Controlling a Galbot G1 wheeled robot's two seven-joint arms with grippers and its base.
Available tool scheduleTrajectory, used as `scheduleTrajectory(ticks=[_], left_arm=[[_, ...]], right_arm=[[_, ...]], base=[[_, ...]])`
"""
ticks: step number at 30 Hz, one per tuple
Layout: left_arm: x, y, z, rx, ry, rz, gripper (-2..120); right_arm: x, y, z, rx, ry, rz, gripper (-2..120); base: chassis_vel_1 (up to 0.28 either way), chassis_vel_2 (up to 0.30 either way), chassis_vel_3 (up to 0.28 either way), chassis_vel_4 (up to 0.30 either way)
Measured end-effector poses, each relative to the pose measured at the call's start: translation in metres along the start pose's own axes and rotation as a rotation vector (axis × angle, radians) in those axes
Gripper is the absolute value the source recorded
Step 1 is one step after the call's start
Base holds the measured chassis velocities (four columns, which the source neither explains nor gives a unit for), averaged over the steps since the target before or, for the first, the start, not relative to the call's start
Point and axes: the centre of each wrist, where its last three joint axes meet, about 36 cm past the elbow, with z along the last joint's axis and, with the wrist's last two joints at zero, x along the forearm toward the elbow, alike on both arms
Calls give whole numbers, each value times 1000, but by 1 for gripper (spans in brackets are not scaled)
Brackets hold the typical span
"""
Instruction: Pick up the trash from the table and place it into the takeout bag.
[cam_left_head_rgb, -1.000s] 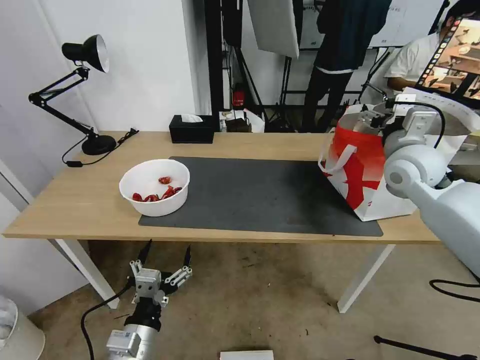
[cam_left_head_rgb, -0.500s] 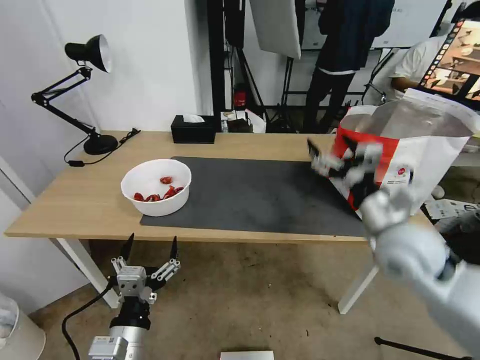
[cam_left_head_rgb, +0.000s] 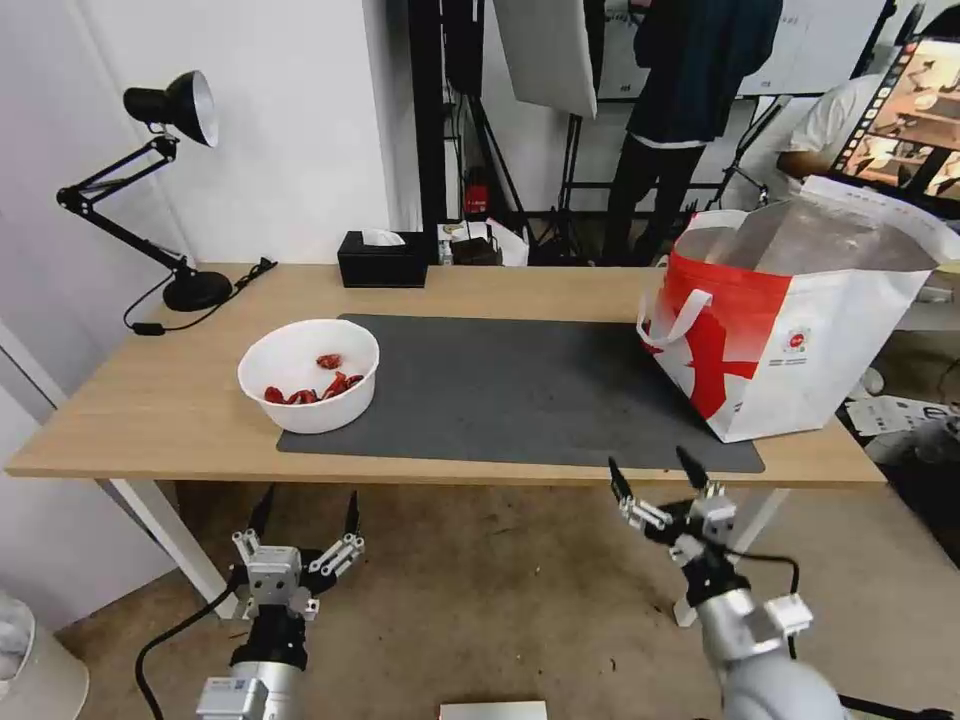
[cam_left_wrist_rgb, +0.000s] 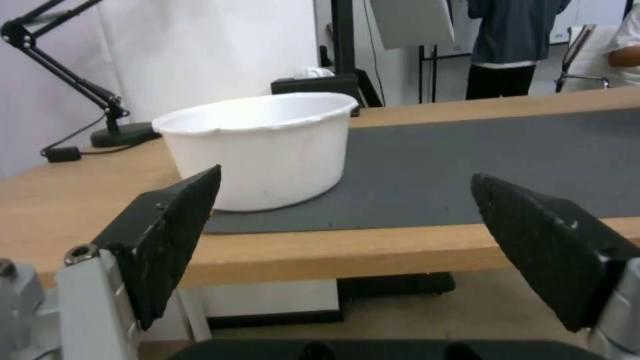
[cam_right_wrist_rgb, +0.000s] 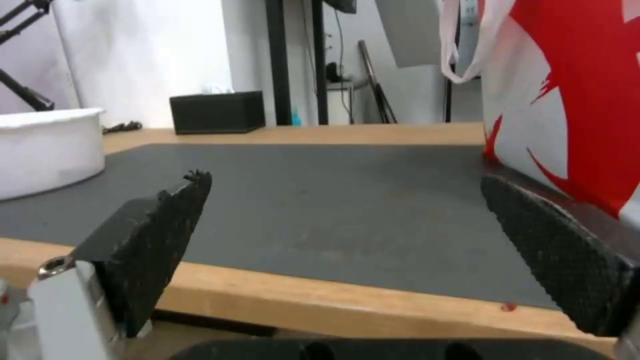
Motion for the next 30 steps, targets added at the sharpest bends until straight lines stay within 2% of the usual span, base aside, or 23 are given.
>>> scheduleTrajectory(ticks=[9, 25, 28, 30], left_arm=[[0, -1, 2, 1, 5, 3, 100], [-1, 1, 2, 5, 3, 3, 100], [-9, 7, -3, 14, 2, -16, 100], [-20, 15, -17, 28, 8, -43, 100]], right_arm=[[5, 7, -1, -1, 33, -5, 100], [4, 6, -2, 20, 30, 0, 100], [3, 6, -2, 19, 30, 0, 100], [3, 6, -2, 19, 30, 0, 100]], base=[[0, 0, 0, 0], [0, 0, 0, 0], [0, 0, 0, 0], [0, 0, 0, 0]])
